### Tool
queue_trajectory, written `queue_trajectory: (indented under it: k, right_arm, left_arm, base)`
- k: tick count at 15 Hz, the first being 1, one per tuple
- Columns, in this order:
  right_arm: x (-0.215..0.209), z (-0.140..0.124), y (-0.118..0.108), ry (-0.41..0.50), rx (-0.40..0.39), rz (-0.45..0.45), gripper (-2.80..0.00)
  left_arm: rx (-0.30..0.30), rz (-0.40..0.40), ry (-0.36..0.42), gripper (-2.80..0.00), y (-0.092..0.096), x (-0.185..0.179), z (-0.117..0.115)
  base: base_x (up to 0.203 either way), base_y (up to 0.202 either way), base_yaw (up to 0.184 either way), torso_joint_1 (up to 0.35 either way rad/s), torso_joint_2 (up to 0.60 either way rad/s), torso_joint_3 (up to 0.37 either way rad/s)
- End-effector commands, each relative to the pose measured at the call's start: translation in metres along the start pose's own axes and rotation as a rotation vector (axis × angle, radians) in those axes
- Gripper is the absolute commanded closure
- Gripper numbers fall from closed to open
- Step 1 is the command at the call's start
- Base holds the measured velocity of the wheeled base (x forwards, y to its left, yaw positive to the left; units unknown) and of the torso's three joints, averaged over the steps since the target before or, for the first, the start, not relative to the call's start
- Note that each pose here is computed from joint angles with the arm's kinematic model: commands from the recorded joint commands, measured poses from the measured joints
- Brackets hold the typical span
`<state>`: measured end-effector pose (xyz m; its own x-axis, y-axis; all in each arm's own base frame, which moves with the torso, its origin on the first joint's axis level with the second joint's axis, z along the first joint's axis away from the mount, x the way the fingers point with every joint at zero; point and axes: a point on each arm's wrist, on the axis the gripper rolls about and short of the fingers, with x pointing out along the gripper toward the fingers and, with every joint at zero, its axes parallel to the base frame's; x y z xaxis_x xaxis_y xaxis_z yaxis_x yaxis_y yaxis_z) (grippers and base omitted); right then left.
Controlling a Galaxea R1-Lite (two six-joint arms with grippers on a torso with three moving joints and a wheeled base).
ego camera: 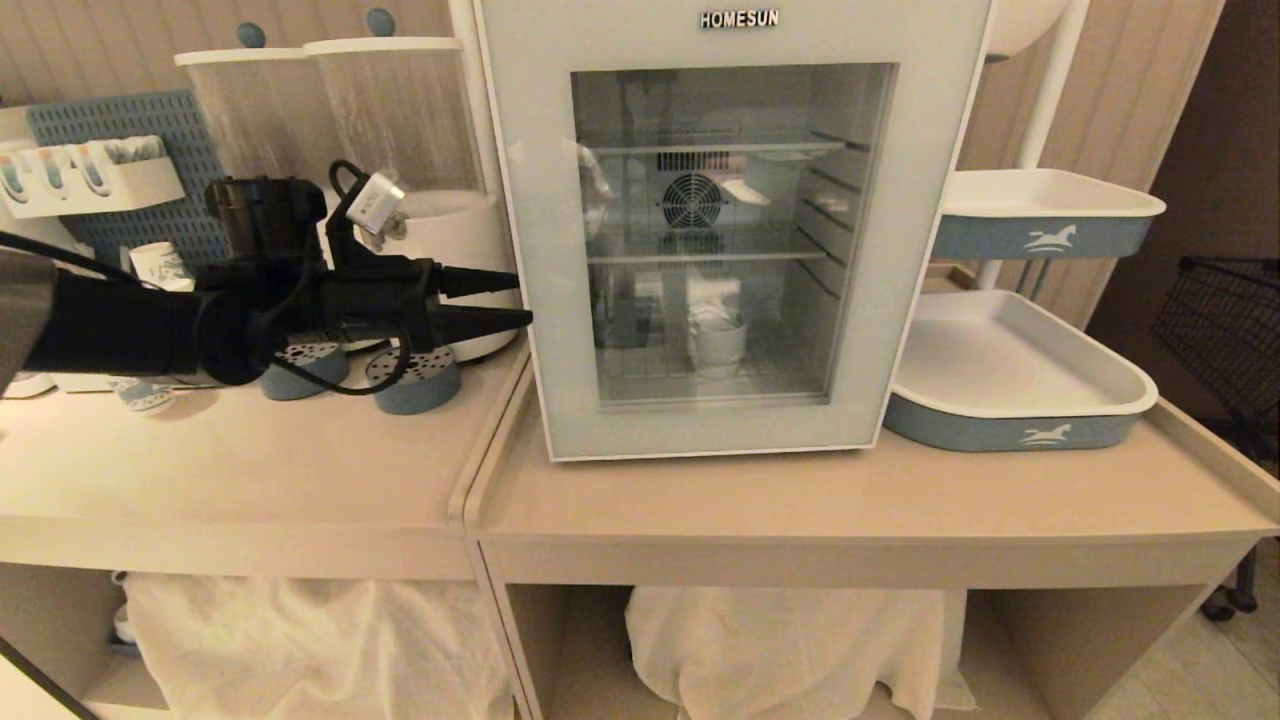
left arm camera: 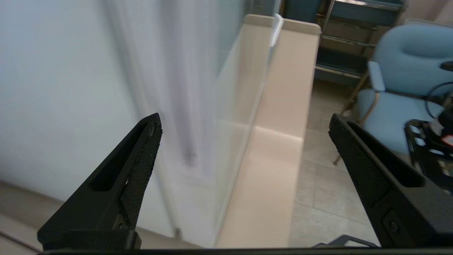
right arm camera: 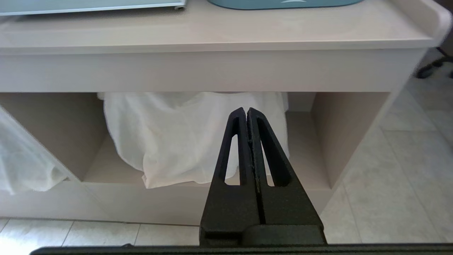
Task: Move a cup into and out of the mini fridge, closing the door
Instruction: Open the freezer door
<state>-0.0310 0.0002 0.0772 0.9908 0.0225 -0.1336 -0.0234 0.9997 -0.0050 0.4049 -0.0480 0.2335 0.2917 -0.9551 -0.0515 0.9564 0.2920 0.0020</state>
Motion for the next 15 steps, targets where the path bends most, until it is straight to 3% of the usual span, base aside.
queue_trajectory:
  k: [1,5,15]
  right_arm:
    - [0.0,0.0,0.0,0.002,0.0,0.0,0.0]
    - [0.0,0.0,0.0,0.002,0.0,0.0,0.0]
    - [0.0,0.0,0.0,0.002,0.0,-0.001,0.0]
  left_arm:
    - [-0.013,-0.01,0.004,-2.8,0.01,0.006,-0.009]
    - [-0.049,-0.028,0.004,-2.8,0.01,0.013,-0.011]
    - [-0.101,-0.138,0.006,-2.8,-0.015,0.025,-0.006]
  base:
    - [0.0,0.0,0.0,0.0,0.0,0.0]
    - [0.0,0.0,0.0,0.0,0.0,0.0]
    - [0.0,0.0,0.0,0.0,0.0,0.0]
